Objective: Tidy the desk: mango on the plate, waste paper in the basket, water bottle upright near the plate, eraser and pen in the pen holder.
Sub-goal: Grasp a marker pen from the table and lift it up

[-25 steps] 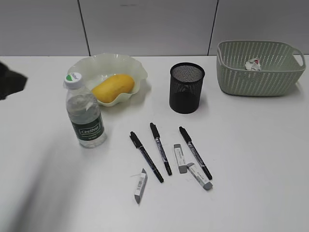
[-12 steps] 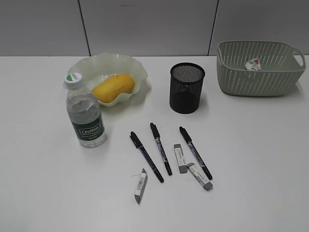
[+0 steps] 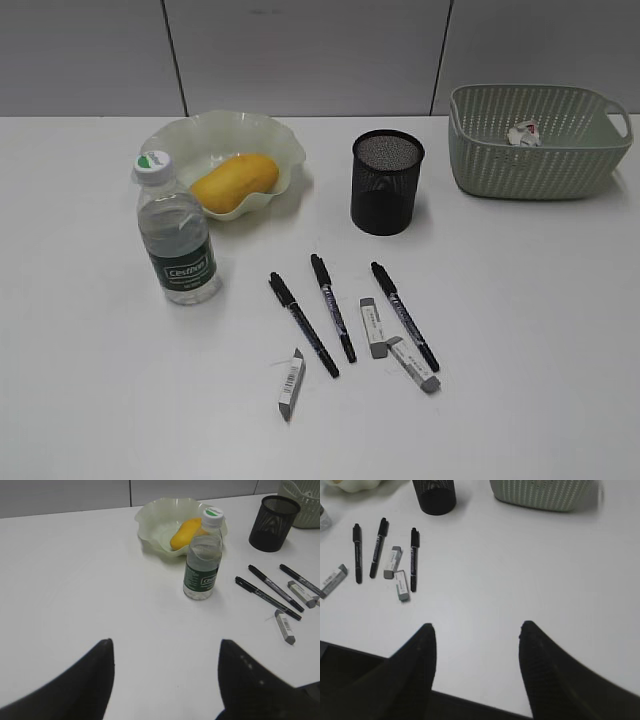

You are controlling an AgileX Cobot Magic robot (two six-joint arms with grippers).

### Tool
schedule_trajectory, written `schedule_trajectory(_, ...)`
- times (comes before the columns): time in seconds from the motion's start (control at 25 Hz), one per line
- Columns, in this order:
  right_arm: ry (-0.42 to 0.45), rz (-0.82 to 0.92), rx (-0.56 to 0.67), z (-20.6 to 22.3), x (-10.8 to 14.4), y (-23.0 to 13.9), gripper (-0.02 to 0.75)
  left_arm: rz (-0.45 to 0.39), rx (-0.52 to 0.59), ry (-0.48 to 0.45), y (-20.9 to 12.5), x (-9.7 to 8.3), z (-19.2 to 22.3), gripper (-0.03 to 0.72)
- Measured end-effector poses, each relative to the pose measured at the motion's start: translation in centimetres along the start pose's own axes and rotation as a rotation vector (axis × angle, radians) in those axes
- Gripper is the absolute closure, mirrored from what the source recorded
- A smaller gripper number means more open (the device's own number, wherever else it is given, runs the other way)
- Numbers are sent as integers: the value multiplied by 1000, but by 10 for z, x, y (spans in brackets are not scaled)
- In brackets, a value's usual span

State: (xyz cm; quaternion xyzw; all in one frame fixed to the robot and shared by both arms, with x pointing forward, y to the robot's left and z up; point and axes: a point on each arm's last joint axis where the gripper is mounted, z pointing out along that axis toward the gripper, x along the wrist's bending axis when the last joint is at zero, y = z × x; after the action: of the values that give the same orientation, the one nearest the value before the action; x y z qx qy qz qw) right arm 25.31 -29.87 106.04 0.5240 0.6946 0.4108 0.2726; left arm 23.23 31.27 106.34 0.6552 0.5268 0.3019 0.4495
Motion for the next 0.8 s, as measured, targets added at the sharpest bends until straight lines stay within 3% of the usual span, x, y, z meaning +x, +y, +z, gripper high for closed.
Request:
schedule_trajectory(0.2,58,-4,29,36,11,33,311,-20,-4,43,0,0,0,202)
schedule_trajectory(0.44,88,-3,334,152,28,63,312,-78,-15,171,-1,-2,-2,228)
schedule_trajectory(0.64,89,-9,566,244,44,69,312,-86,-17,188,-1,-2,-2,237)
schedule_trajectory(0.8,82,-14,663,306,52,67,312,-86,-17,189,-1,-2,-2,251)
